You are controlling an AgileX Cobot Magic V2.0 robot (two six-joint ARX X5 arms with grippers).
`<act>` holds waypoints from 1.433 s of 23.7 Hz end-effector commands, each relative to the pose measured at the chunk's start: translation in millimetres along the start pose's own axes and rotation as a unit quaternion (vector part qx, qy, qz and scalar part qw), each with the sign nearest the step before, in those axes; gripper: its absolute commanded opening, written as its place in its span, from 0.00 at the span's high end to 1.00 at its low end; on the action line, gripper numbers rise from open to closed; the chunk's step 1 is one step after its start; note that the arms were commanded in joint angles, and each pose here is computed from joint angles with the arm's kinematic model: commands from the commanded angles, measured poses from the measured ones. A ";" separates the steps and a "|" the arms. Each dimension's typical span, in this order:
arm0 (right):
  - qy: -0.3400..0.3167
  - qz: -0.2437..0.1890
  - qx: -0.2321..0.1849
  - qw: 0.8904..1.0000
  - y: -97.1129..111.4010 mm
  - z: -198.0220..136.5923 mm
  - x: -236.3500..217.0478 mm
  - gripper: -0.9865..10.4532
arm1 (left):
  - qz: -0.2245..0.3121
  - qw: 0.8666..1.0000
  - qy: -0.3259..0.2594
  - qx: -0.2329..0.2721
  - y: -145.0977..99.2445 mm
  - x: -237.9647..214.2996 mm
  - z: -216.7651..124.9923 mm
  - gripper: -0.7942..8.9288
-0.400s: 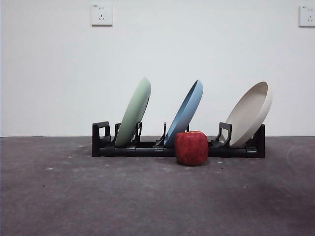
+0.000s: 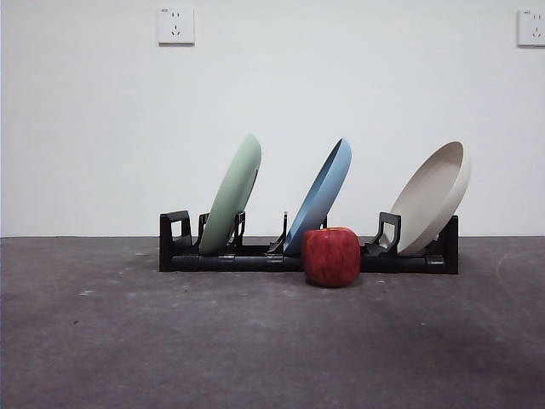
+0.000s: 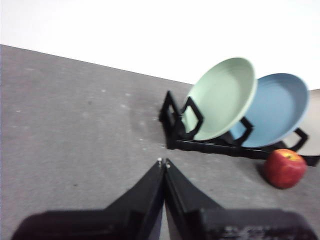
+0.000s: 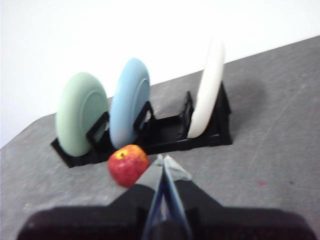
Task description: Take the green plate from the plate rack,put the plate on the table,take the apple from the table,put the apple in the plate
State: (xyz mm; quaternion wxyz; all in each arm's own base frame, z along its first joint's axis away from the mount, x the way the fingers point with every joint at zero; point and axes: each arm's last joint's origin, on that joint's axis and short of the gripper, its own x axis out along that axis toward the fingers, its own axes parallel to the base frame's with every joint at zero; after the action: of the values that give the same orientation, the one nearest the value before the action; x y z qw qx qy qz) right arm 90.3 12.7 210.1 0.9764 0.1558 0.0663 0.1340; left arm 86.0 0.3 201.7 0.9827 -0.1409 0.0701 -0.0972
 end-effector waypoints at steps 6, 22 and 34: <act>0.090 0.043 -0.026 0.995 17.2 41.0 -0.2 0.92 | -0.066 0.997 0.047 -0.011 -13.7 -2.7 32.0 0.93; 0.311 0.125 -0.096 0.937 42.2 96.7 -5.2 0.92 | -0.234 0.956 0.178 0.021 -36.3 -5.4 77.7 0.93; 0.349 0.119 -0.075 0.927 42.9 95.5 -7.5 0.41 | -0.248 0.943 0.222 0.024 -40.0 -11.5 73.7 0.33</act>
State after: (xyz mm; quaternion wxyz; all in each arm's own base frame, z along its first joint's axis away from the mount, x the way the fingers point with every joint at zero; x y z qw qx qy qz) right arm 88.9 22.3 313.8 0.8765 0.0271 0.3746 0.3012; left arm 80.2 -15.2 284.5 0.8902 -0.1127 0.2507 -0.3633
